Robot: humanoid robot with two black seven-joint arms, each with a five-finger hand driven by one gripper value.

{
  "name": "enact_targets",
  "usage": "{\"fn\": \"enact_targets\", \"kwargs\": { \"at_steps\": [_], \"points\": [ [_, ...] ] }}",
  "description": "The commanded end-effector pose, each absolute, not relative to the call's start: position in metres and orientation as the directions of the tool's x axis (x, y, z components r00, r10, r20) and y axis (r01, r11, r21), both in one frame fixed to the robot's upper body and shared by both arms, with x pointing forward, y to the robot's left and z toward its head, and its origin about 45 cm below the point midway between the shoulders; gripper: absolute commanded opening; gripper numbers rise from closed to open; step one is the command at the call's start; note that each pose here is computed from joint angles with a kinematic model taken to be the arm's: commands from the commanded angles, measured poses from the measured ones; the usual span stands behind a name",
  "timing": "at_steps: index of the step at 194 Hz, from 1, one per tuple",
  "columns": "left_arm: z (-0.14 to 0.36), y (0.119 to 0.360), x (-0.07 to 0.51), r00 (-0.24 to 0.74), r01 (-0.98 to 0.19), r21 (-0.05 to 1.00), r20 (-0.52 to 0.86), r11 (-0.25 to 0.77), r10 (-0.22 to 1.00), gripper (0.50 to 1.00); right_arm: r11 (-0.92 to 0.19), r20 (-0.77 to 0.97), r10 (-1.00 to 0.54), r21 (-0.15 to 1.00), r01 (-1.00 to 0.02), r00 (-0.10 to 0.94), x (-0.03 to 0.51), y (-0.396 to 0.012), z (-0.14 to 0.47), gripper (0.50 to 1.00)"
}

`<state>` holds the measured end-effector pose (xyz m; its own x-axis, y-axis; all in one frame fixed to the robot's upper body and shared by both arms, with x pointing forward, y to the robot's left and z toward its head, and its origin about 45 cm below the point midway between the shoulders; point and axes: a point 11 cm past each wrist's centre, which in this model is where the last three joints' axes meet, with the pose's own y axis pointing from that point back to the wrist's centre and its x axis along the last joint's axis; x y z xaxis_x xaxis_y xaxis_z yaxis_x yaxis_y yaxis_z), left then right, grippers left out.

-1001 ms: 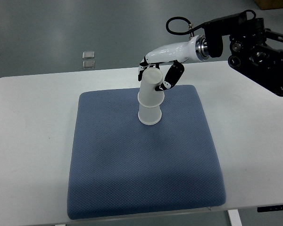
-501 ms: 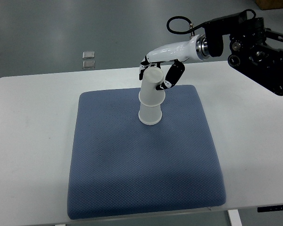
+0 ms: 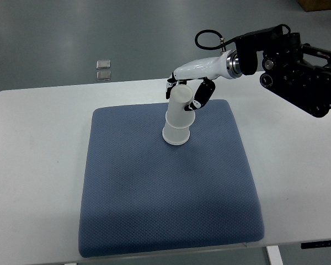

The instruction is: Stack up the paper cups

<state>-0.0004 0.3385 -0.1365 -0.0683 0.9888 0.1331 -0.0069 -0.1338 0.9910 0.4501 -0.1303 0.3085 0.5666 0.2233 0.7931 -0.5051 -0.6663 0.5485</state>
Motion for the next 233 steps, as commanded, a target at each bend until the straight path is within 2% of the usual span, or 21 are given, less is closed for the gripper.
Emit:
{"fn": "enact_targets", "kwargs": {
  "at_steps": [1, 11, 25, 73, 100, 116, 142, 165, 182, 211, 233],
  "points": [
    [-0.137, 0.339, -0.001, -0.068, -0.006, 0.991, 0.134, -0.134, 0.989, 1.000, -0.673, 0.797, 0.215, 0.540, -0.505, 0.565, 0.450, -0.128, 0.310, 0.858],
    [-0.137, 0.339, 0.000, -0.068, -0.008, 0.991, 0.134, -0.135, 0.989, 1.000, -0.675, 0.795, 0.209, 0.539, -0.504, 0.570, 0.450, -0.128, 0.309, 0.862],
    [-0.137, 0.338, 0.000, -0.068, -0.006, 0.991, 0.132, -0.133, 0.989, 1.000, -0.678, 0.791, 0.201, 0.538, -0.501, 0.578, 0.449, -0.129, 0.307, 0.897],
    [-0.137, 0.339, -0.001, -0.068, -0.006, 0.991, 0.134, -0.134, 0.989, 1.000, -0.679, 0.763, 0.148, 0.541, -0.496, 0.630, 0.446, -0.142, 0.292, 0.897],
    [-0.137, 0.339, -0.001, -0.068, -0.006, 0.991, 0.134, -0.134, 0.989, 1.000, -0.698, 0.693, -0.128, 0.445, -0.561, 0.709, 0.453, -0.173, 0.274, 0.897],
    [-0.137, 0.339, -0.001, -0.068, -0.006, 0.991, 0.134, -0.134, 0.989, 1.000, -0.675, 0.639, -0.293, 0.389, -0.627, 0.711, 0.461, -0.196, 0.266, 0.897],
    [-0.137, 0.338, 0.000, -0.068, -0.008, 0.991, 0.132, -0.133, 0.989, 1.000, -0.538, 0.479, -0.631, 0.296, -0.790, 0.609, 0.478, -0.246, 0.252, 0.897],
    [-0.137, 0.338, 0.000, -0.068, -0.008, 0.991, 0.132, -0.133, 0.989, 1.000, -0.449, 0.251, -0.821, 0.270, -0.852, 0.513, 0.482, -0.271, 0.245, 0.897],
    [-0.137, 0.339, 0.000, -0.068, -0.008, 0.991, 0.134, -0.135, 0.989, 1.000, -0.369, 0.106, -0.907, 0.268, -0.890, 0.408, 0.478, -0.287, 0.232, 0.895],
    [-0.137, 0.338, 0.000, -0.069, -0.007, 0.991, 0.132, -0.133, 0.989, 1.000, -0.220, -0.047, -0.975, 0.259, -0.940, 0.215, 0.474, -0.304, 0.214, 0.897],
    [-0.137, 0.338, 0.000, -0.068, -0.008, 0.991, 0.132, -0.133, 0.989, 1.000, -0.197, -0.170, -0.973, 0.258, -0.946, 0.156, 0.467, -0.310, 0.203, 0.924]
  ]
}}
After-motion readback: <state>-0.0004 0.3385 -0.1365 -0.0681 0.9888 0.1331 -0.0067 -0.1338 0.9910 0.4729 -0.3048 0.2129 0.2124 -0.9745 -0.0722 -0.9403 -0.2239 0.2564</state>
